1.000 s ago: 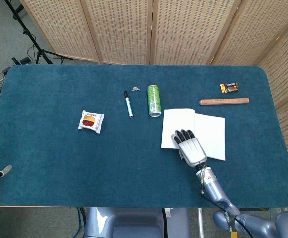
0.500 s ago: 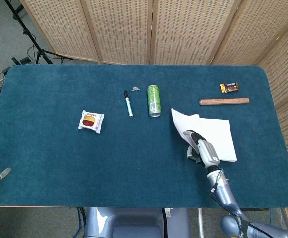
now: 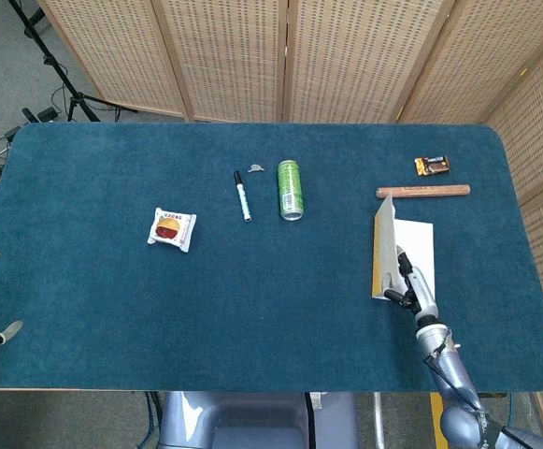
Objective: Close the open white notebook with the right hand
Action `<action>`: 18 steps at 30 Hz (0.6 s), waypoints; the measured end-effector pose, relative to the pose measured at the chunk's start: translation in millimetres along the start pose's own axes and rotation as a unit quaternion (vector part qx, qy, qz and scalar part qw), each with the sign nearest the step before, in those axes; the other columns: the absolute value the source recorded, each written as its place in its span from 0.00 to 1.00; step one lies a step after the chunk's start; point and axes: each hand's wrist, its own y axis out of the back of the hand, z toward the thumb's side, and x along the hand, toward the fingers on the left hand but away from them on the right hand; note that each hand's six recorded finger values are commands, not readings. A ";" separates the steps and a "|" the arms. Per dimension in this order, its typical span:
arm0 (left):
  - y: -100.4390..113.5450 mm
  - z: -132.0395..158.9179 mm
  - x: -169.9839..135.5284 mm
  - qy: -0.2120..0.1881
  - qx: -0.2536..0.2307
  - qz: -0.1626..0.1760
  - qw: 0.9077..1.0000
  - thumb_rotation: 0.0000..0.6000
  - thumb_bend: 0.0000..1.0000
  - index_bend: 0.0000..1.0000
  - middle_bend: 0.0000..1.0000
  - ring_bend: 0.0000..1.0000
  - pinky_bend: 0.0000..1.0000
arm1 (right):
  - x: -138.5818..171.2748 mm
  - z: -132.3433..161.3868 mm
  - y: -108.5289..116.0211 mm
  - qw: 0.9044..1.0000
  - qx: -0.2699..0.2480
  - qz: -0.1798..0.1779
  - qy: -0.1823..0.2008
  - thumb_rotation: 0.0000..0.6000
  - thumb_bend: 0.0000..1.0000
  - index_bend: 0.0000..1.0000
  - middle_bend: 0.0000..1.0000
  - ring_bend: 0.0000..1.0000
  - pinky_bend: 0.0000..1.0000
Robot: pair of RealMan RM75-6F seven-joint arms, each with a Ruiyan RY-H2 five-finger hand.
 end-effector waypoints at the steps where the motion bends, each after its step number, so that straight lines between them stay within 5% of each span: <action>1: -0.1 0.2 -0.1 0.000 0.000 0.000 1.000 1.00 0.00 0.00 0.00 0.00 0.00 | -0.5 -1.9 3.2 1.000 0.016 -0.008 0.000 1.00 0.41 0.00 0.00 0.00 0.00; 5: 0.9 0.5 -0.4 0.001 0.003 0.006 1.000 1.00 0.00 0.00 0.00 0.00 0.00 | -1.8 -7.1 22.8 0.991 0.117 -0.064 0.000 1.00 0.25 0.00 0.00 0.00 0.00; 8: -0.1 1.6 -0.5 0.001 0.006 0.007 1.000 1.00 0.00 0.00 0.00 0.00 0.00 | 1.5 -7.5 39.0 0.970 0.216 -0.112 -0.005 1.00 0.04 0.00 0.00 0.00 0.00; 11: -1.6 2.5 -0.6 -0.001 0.008 0.005 1.000 1.00 0.00 0.00 0.00 0.00 0.00 | 9.5 -3.0 59.5 0.931 0.320 -0.173 -0.008 1.00 0.00 0.00 0.00 0.00 0.00; 15: -1.7 2.1 -0.1 -0.001 0.010 0.005 1.000 1.00 0.00 0.00 0.00 0.00 0.00 | 32.1 12.4 90.5 0.854 0.440 -0.278 0.004 1.00 0.00 0.00 0.00 0.00 0.00; 18: -2.1 1.7 0.7 0.000 0.011 0.005 1.000 1.00 0.00 0.00 0.00 0.00 0.00 | 53.9 22.2 98.6 0.819 0.480 -0.314 0.034 1.00 0.00 0.00 0.00 0.00 0.00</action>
